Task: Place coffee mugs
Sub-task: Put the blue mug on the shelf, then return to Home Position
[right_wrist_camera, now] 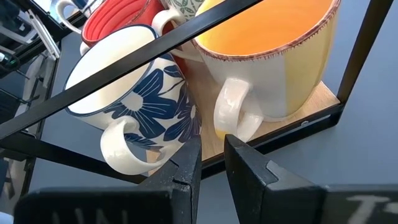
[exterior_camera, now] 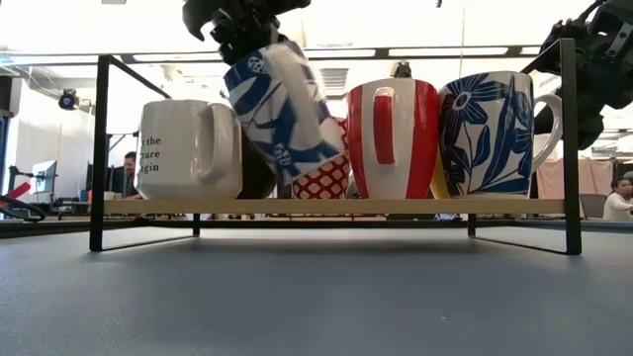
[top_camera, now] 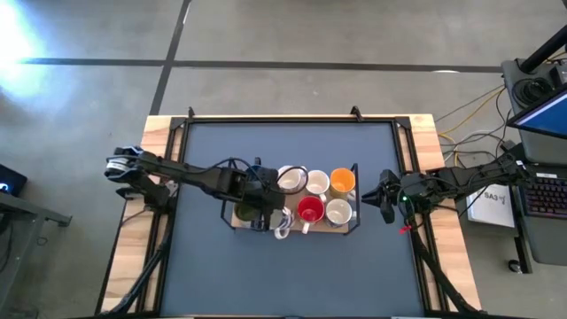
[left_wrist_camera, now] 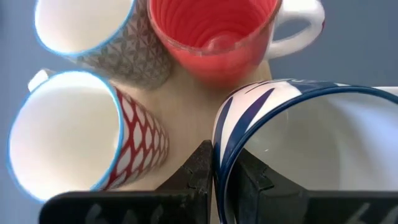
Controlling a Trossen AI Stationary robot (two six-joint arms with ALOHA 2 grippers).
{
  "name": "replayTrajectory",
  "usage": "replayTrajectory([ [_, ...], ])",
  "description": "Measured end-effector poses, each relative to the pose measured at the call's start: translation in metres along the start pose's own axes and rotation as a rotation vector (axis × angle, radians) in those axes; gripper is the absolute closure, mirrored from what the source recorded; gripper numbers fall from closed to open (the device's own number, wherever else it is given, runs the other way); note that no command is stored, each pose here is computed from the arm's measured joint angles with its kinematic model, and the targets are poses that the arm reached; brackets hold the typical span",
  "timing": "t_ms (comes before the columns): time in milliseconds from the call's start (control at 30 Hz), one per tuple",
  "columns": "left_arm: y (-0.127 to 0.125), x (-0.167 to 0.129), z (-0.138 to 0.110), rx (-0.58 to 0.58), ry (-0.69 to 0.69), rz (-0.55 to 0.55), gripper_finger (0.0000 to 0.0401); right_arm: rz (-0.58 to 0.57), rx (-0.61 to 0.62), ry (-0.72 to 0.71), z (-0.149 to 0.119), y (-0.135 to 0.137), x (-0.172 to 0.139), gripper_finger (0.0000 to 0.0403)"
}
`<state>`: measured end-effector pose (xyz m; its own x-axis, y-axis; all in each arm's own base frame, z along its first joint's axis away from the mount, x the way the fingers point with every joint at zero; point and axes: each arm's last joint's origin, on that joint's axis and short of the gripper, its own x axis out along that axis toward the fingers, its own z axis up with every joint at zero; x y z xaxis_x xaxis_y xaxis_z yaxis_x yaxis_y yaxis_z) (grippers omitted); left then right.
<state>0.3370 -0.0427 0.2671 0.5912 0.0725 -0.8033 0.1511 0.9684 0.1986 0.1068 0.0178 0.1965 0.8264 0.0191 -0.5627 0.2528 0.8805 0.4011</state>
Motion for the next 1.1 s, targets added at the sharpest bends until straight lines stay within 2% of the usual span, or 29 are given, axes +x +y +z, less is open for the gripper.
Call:
replayTrajectory([
  [733, 0.005, 0.018, -0.002, -0.007, 0.021, -0.007, 0.0385, -0.001, 0.000, 0.001, 0.000, 0.000, 0.000, 0.0344],
  [1100, 0.007, 0.018, -0.003, -0.096, 0.031, -0.001, 0.0347, -0.001, 0.000, 0.001, 0.000, 0.000, 0.000, 0.0344],
])
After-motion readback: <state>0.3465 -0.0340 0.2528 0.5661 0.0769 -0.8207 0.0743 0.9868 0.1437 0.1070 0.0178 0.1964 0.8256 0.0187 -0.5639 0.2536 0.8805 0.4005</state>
